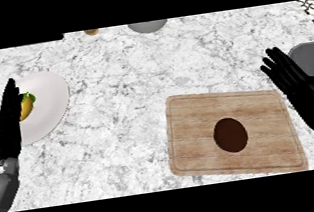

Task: Pick the cupcake from the cutting board and place it in the pan

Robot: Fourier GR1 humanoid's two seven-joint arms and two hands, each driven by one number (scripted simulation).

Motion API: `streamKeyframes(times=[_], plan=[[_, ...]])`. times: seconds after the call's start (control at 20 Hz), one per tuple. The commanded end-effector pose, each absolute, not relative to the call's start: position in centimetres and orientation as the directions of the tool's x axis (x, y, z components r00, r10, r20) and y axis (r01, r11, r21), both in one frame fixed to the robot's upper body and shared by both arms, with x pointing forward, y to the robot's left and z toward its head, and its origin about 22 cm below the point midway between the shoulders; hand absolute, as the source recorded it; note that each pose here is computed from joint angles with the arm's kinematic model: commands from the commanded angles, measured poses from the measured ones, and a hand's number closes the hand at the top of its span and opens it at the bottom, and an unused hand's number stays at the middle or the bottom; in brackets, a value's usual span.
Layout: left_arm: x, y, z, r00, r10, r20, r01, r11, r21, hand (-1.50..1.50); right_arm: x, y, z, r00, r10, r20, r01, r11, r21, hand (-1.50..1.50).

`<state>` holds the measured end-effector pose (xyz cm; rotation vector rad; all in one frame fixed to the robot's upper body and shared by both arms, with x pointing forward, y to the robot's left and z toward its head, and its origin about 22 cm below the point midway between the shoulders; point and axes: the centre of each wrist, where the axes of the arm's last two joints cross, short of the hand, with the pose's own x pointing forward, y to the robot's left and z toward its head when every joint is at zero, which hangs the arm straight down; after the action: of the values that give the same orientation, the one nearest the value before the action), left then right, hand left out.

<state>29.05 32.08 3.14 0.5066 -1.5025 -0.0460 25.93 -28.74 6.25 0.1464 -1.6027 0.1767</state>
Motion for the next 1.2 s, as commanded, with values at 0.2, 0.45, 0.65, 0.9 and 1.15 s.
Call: streamKeyframes(times=[0.2, 0.45, 0.65, 0.9, 1.15], plan=[[28.4, 24.5, 2.4, 0.104, -0.078, 0.992, 0.097, 0.993, 0.067, 0.00, 29.7, -25.4, 10.4, -0.228, 0.459, 0.859, -0.130, 0.860, -0.494, 1.50], [26.7, 20.9, 0.4, 0.204, 0.044, 0.978, 0.190, 0.978, -0.084, 0.00, 29.3, -27.8, 10.2, -0.294, 0.807, 0.512, 0.140, 0.566, -0.812, -1.50], [26.0, 21.7, 0.6, 0.225, 0.068, 0.972, 0.206, 0.972, -0.115, 0.00, 27.8, -23.0, 7.6, -0.414, 0.795, 0.443, 0.225, 0.561, -0.796, -1.50], [26.8, 22.0, 1.6, 0.199, 0.044, 0.979, 0.189, 0.979, -0.083, 0.00, 27.3, -21.0, 6.3, -0.235, 0.945, 0.229, -0.070, 0.218, -0.973, -1.50], [26.6, 21.6, 1.4, 0.219, 0.059, 0.974, 0.223, 0.969, -0.109, 0.00, 27.5, -20.9, 5.3, -0.093, 0.985, -0.145, -0.298, -0.167, -0.940, -1.50]])
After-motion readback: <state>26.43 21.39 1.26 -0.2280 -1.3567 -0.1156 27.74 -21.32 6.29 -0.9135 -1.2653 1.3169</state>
